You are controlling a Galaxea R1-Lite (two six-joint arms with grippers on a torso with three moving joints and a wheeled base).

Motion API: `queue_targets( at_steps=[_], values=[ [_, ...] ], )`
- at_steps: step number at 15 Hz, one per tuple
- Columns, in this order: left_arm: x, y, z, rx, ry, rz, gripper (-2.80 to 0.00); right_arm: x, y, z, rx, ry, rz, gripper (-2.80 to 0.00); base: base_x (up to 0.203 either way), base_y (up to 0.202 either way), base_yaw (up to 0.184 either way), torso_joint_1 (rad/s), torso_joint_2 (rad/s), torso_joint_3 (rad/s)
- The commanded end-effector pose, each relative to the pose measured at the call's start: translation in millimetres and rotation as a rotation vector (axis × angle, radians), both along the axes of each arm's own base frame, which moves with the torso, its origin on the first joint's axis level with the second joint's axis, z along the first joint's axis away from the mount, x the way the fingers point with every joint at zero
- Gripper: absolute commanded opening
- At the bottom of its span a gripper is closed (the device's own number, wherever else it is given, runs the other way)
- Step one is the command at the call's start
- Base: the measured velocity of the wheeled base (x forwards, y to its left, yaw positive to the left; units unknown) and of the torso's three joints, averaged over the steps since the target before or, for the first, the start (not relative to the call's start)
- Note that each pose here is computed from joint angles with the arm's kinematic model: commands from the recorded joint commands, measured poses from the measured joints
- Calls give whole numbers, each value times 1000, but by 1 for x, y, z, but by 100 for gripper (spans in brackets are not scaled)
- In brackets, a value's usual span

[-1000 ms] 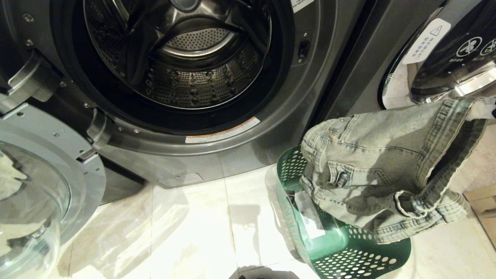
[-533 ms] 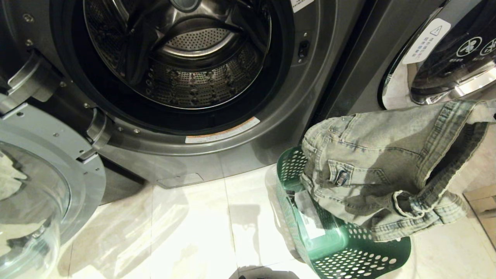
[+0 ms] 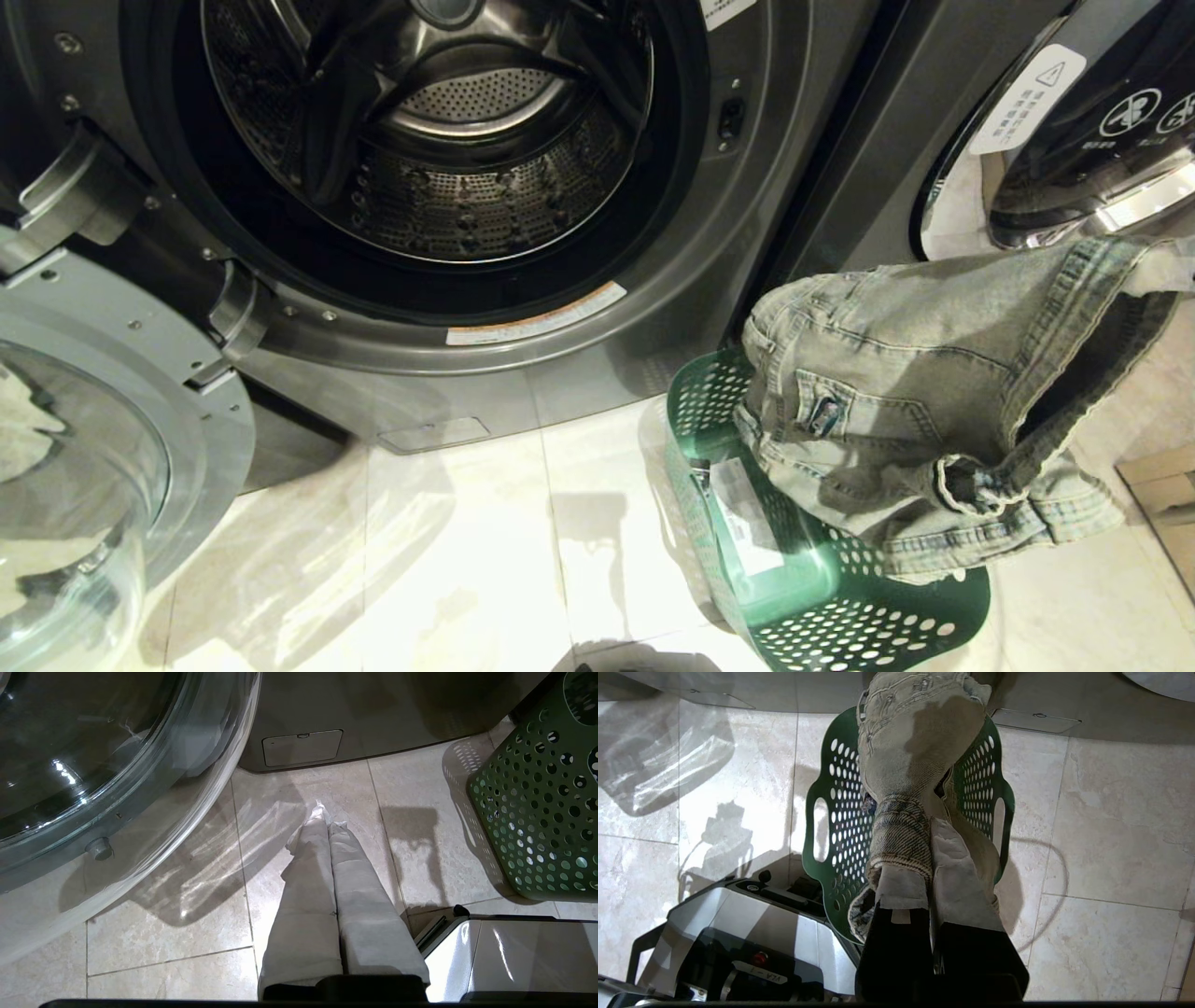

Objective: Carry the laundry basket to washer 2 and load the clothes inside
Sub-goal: Place the clothes into the washing machine

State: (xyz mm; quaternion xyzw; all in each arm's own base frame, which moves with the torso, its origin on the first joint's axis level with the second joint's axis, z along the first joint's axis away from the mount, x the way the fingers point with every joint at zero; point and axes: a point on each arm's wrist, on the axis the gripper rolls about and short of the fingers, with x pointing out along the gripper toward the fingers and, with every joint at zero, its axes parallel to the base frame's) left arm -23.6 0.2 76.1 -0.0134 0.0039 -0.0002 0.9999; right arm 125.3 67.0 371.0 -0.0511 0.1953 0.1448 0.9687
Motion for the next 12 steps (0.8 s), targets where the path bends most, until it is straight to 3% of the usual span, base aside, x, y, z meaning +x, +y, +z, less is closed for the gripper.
queue_targets(
  at_steps=[1,12],
  values=[
    [0,0,0,-1,0,0,-280,0,1,-1,-4,5,8,-280,0,0,0,0,0,0],
    [0,0,0,-1,0,0,-280,2,3,-3,-13,16,14,-280,0,0,0,0,0,0]
  ],
)
